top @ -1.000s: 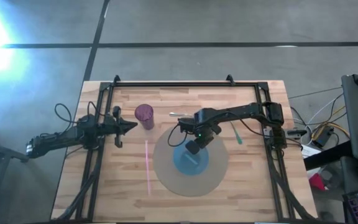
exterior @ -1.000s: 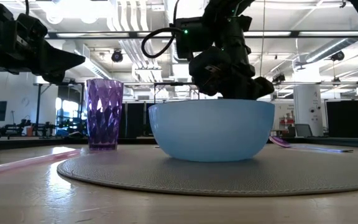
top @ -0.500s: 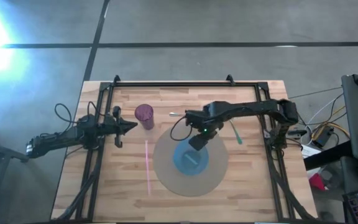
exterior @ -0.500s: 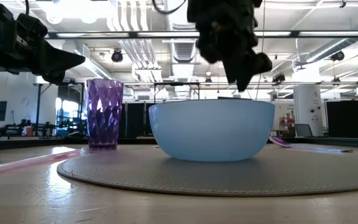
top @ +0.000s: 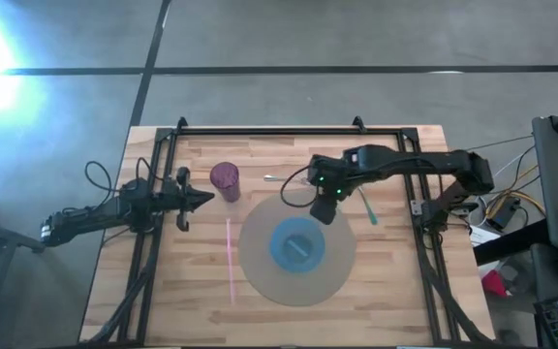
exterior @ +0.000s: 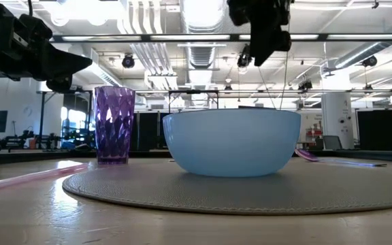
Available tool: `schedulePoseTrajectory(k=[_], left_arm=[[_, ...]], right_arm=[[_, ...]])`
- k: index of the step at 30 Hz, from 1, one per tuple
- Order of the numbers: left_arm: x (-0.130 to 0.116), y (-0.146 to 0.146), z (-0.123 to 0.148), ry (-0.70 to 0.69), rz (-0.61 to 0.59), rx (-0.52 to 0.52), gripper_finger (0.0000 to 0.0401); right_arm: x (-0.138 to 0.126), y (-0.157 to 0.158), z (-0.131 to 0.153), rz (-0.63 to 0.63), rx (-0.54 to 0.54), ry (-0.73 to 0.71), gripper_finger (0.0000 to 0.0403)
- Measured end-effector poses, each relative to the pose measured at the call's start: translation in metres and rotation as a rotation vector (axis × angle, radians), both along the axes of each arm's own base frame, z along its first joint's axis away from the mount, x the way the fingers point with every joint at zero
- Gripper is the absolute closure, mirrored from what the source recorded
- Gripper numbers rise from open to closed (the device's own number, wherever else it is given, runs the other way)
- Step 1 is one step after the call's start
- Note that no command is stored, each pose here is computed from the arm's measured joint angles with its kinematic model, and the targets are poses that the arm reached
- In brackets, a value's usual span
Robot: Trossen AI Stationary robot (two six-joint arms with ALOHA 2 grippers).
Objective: Pick & Place Utensil
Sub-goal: Put the violet cup in the top left of the brown mat
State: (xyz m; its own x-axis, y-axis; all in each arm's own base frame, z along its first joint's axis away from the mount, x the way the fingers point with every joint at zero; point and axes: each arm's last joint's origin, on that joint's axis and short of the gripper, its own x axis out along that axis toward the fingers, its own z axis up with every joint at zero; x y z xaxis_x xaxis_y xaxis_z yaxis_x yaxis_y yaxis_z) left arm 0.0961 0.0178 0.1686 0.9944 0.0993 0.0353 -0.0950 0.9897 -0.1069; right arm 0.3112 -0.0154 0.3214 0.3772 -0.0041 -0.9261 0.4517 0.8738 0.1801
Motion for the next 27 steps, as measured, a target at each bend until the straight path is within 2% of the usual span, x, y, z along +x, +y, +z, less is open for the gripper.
schedulePoseTrajectory(k=[3,6,11,14,17,19,23,25,27], left_arm=[[0.0,0.0,0.001,-0.01,0.0,-0.02,0.0397],[0.0,0.0,0.002,-0.018,0.001,-0.019,0.0376],[0.0,0.001,0.005,-0.057,0.019,-0.062,0.0304],[-0.001,0.001,0.012,-0.135,0.03,-0.095,0.0262],[-0.003,0.001,0.021,-0.229,0.024,-0.088,0.0236],[-0.004,0.001,0.026,-0.273,0.036,-0.086,0.023],[-0.006,0.003,0.042,-0.275,0.122,-0.102,0.0228],[-0.007,0.004,0.053,-0.254,0.18,-0.113,0.0228],[-0.005,0.007,0.058,-0.175,0.251,-0.13,0.0229]], right_arm=[[-0.009,-0.002,0.012,0.027,-0.093,-0.035,0.0264],[-0.019,-0.003,0.023,0.027,-0.172,-0.065,0.0269],[-0.037,-0.004,0.042,0.026,-0.256,-0.125,0.0273],[-0.048,-0.005,0.052,0.023,-0.287,-0.16,0.0271],[-0.059,-0.005,0.06,0.027,-0.324,-0.184,0.0267],[-0.065,-0.005,0.063,0.029,-0.346,-0.194,0.0264],[-0.073,-0.005,0.063,0.042,-0.357,-0.198,0.0261],[-0.076,-0.005,0.06,0.039,-0.369,-0.192,0.0263],[-0.078,-0.006,0.055,0.027,-0.393,-0.174,0.0266]])
